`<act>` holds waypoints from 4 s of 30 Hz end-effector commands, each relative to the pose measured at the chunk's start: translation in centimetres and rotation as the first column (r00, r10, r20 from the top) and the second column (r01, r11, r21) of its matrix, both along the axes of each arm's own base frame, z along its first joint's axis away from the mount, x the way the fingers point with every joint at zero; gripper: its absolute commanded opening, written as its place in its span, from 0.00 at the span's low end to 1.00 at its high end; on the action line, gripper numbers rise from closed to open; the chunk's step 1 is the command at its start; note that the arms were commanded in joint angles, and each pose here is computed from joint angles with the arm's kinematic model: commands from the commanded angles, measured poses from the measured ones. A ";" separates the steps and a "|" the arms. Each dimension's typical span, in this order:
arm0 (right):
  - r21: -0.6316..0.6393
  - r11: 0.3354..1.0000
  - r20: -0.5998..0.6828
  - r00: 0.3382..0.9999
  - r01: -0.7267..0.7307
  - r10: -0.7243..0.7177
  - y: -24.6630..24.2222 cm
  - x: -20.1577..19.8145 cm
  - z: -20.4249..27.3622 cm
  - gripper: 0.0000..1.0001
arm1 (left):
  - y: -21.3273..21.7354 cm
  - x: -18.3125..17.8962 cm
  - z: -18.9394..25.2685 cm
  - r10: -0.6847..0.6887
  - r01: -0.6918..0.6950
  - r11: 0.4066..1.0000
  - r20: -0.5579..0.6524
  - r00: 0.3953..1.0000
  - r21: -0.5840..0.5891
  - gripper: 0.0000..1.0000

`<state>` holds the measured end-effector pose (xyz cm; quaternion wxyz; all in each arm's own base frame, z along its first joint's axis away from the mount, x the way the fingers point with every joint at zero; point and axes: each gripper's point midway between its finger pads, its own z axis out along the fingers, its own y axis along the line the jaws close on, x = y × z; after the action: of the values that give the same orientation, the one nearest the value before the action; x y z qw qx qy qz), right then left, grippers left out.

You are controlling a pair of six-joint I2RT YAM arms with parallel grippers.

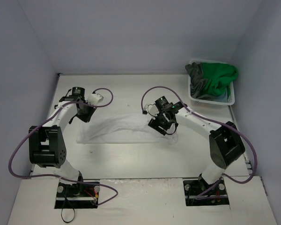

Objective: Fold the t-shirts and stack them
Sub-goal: Fold the other side of the tshirt into a rectangle, then rotate the tshirt 80 degrees

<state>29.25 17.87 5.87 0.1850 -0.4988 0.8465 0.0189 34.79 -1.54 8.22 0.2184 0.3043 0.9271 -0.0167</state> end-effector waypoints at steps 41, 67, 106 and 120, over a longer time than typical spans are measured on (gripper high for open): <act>-0.028 0.998 -0.197 0.978 0.057 -0.062 -1.9 0.1 -6.7 0.07 | -1.1 -1.5 -4.9 0.010 -0.015 0.998 -0.086 0.996 -0.056 0.14; 0.006 0.996 -0.053 0.994 0.094 -0.093 -0.1 16.1 -9.4 0.08 | -2.1 -9.0 -2.5 -0.011 -0.008 0.996 -0.199 0.980 -0.093 0.12; 0.395 0.912 0.087 0.984 0.112 -0.159 9.1 14.8 6.7 0.00 | -5.8 4.7 -2.4 0.020 -0.026 0.983 -0.035 0.999 -0.182 0.00; 0.485 0.871 -0.014 0.996 0.080 -0.083 15.6 17.0 2.7 0.00 | -6.0 2.9 -1.1 0.011 -0.017 0.985 -0.037 0.999 -0.170 0.00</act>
<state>44.90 31.30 5.29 0.2663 -0.4012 0.8556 0.1898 37.31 -7.11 3.99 0.1877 0.2732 0.9381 -0.1003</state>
